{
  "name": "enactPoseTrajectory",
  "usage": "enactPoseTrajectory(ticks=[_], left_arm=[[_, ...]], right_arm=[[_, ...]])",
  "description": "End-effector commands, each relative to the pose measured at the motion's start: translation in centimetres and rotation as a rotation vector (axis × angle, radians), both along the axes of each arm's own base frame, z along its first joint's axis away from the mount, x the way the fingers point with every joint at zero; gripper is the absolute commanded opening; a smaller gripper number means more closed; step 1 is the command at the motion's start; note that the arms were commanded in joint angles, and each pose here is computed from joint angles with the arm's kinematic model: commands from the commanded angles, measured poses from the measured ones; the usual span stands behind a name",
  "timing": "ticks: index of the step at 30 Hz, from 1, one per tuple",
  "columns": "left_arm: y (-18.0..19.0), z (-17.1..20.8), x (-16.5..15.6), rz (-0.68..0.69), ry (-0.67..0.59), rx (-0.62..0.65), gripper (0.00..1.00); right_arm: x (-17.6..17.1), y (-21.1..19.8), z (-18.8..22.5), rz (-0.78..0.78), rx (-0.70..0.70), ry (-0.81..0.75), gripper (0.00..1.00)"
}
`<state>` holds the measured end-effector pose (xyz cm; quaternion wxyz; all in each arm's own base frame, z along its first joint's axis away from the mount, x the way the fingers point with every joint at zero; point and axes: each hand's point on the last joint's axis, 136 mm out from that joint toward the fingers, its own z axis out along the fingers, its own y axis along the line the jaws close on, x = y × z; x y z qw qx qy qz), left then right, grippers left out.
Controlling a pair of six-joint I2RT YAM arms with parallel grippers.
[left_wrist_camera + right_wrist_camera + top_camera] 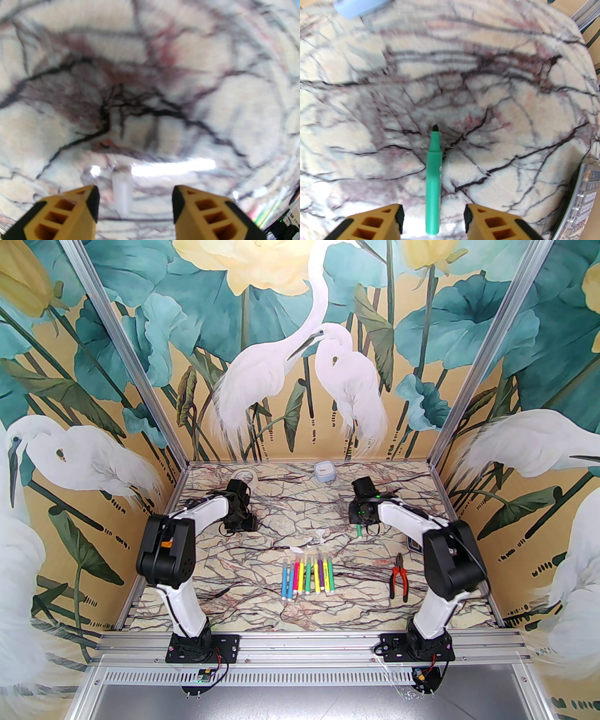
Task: Open the pen caps
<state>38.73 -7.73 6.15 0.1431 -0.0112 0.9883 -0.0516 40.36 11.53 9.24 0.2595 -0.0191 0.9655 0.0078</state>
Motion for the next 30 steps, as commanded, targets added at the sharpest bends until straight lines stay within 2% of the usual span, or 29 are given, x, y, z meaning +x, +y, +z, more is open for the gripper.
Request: enactPoseTrajectory(ticks=[1, 5, 10, 12, 19, 24, 30], left_arm=[[-1.0, 3.5, 0.4, -0.023, -0.099, -0.073, 0.59], [-2.6, 7.0, 0.1, -0.066, -0.213, -0.181, 0.63], [-5.3, 11.3, -0.7, -0.143, -0.402, -0.373, 0.75], [-6.0, 12.4, -1.1, -0.168, -0.447, -0.421, 0.76], [-7.1, 13.6, -2.0, -0.215, -0.535, -0.51, 0.81], [-7.9, 14.4, -2.1, -0.232, -0.584, -0.583, 0.85], [-7.9, 14.9, -2.1, -0.227, -0.616, -0.596, 0.89]], right_arm=[[-1.1, 1.1, 1.7, 0.055, 0.055, -0.027, 0.54], [-2.1, 2.8, 3.2, 0.125, 0.126, -0.051, 0.58], [-3.9, 4.2, 4.4, 0.19, 0.157, -0.046, 0.59], [-5.0, 4.9, 4.5, 0.213, 0.169, -0.036, 0.6], [-9.2, 7.9, 3.9, 0.346, 0.171, 0.022, 0.61], [-11.6, 9.4, 2.7, 0.382, 0.192, 0.072, 0.61], [-13.9, 10.3, 1.0, 0.377, 0.209, 0.156, 0.58]])
